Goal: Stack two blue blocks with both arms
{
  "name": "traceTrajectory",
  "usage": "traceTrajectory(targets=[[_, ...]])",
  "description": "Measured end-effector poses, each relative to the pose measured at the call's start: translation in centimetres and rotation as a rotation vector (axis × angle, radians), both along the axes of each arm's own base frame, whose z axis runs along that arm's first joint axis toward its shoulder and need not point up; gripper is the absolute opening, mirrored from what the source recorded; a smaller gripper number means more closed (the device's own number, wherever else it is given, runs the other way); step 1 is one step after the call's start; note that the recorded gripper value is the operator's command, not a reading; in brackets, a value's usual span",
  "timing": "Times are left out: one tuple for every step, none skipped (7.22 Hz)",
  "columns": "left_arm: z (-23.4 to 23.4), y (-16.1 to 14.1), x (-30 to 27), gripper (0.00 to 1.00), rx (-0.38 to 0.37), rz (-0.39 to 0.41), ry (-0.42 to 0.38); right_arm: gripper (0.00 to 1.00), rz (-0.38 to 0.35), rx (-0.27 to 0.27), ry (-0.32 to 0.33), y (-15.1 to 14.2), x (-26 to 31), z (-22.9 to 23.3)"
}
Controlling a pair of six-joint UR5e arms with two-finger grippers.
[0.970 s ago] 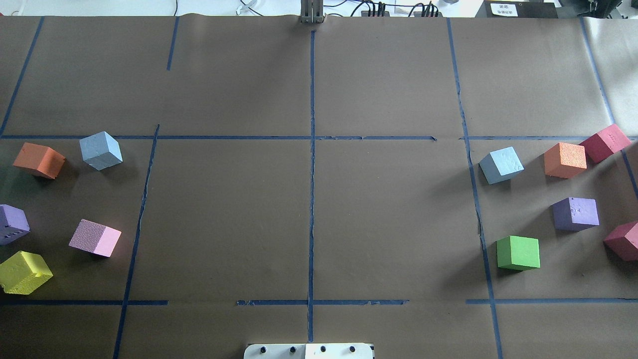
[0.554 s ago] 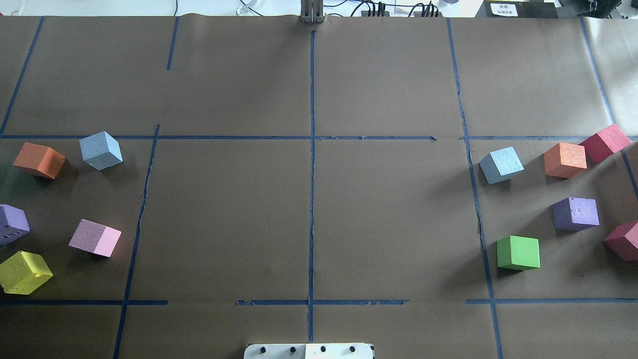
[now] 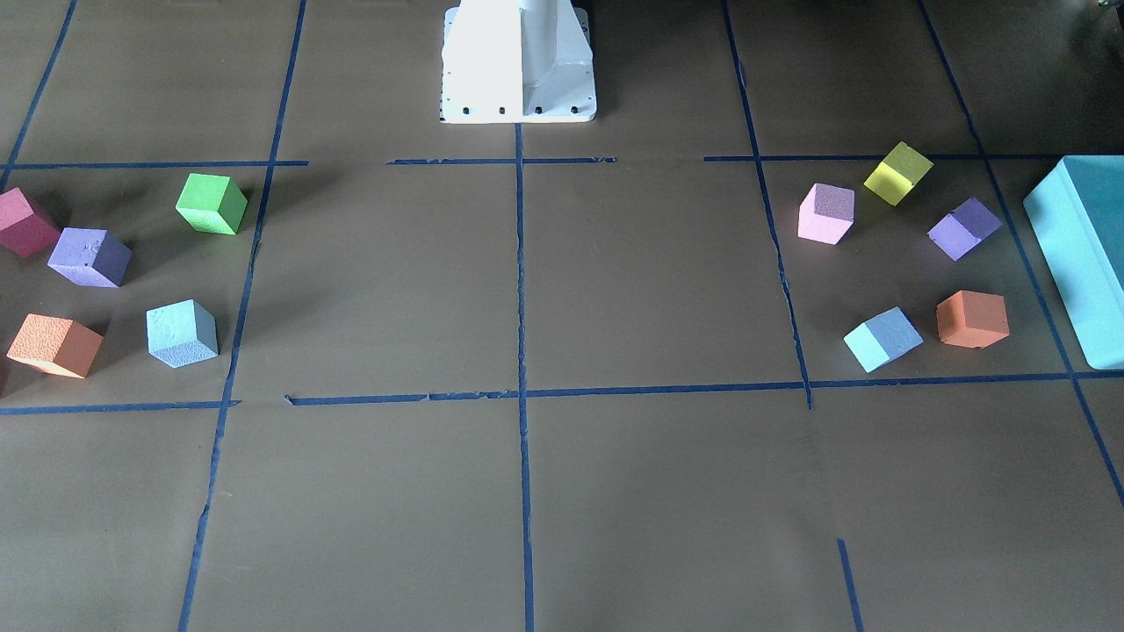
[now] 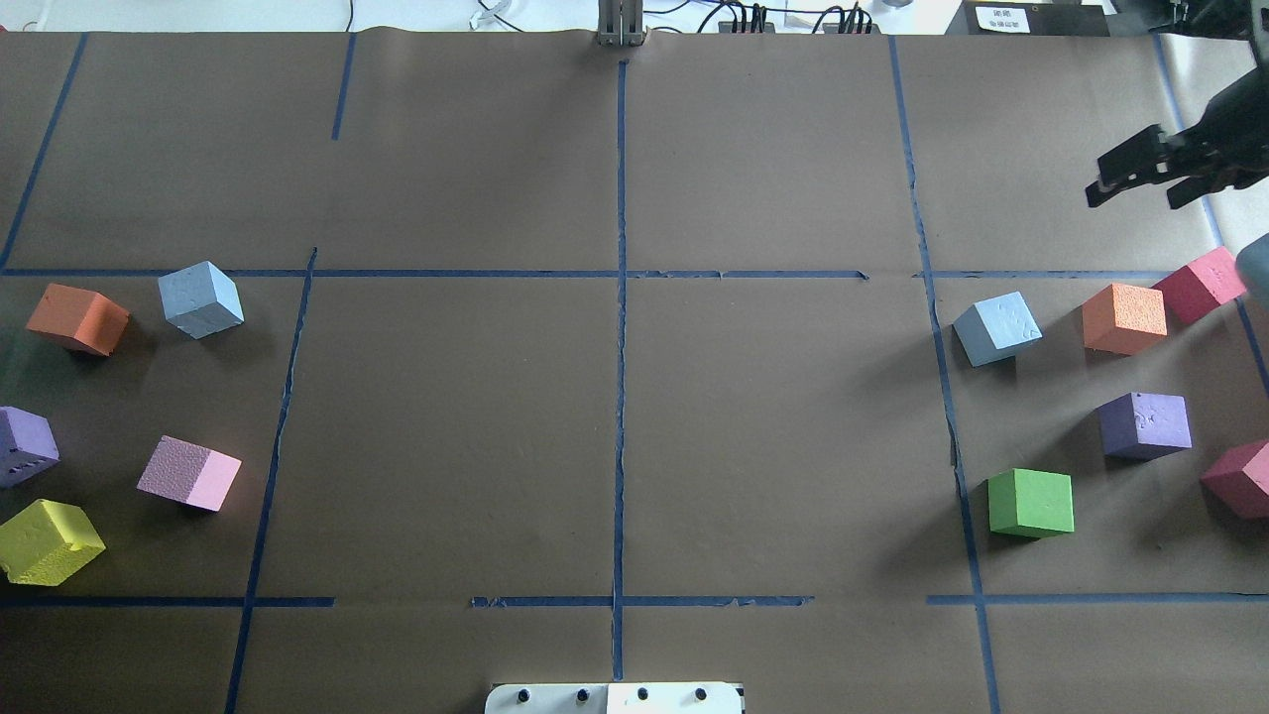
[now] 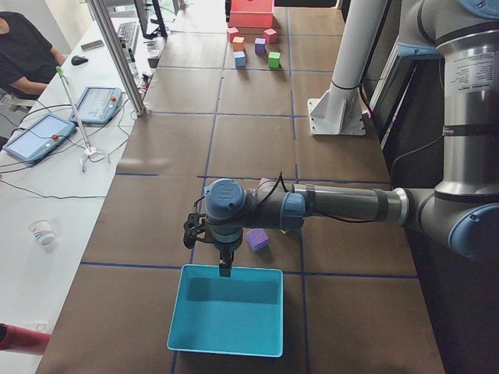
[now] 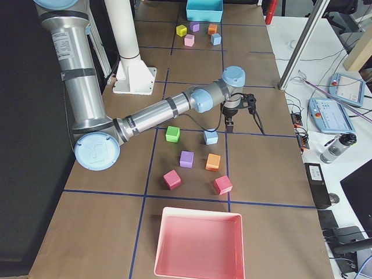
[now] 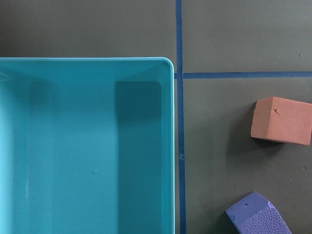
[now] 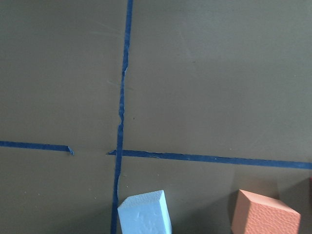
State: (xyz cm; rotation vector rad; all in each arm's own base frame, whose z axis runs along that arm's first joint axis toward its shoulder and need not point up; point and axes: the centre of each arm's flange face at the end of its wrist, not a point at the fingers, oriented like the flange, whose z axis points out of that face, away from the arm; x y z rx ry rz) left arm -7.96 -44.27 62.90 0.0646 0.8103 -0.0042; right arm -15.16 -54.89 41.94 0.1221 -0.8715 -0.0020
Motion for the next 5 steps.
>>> traceTrajectory(targets=[[0.0, 0.0, 0.0, 1.0, 0.001, 0.0, -0.001, 1.0, 0.016, 0.024, 0.018, 0.9, -4.0, -0.4], [0.0, -0.1, 0.0, 1.0, 0.001, 0.0, -0.001, 1.0, 0.018, 0.048, 0.027, 1.8, -6.8, -0.3], [0.0, -0.1, 0.0, 1.0, 0.003, 0.0, -0.002, 1.0, -0.007, 0.067, 0.039, 2.6, -8.6, 0.4], [-0.1, -0.1, 0.0, 1.0, 0.004, 0.0, -0.003, 1.0, -0.056, 0.096, 0.058, 3.0, -9.7, 1.5], [-0.1, -0.1, 0.0, 1.0, 0.004, 0.0, -0.002, 1.0, -0.11, 0.126, 0.081, 3.1, -10.3, 3.0]])
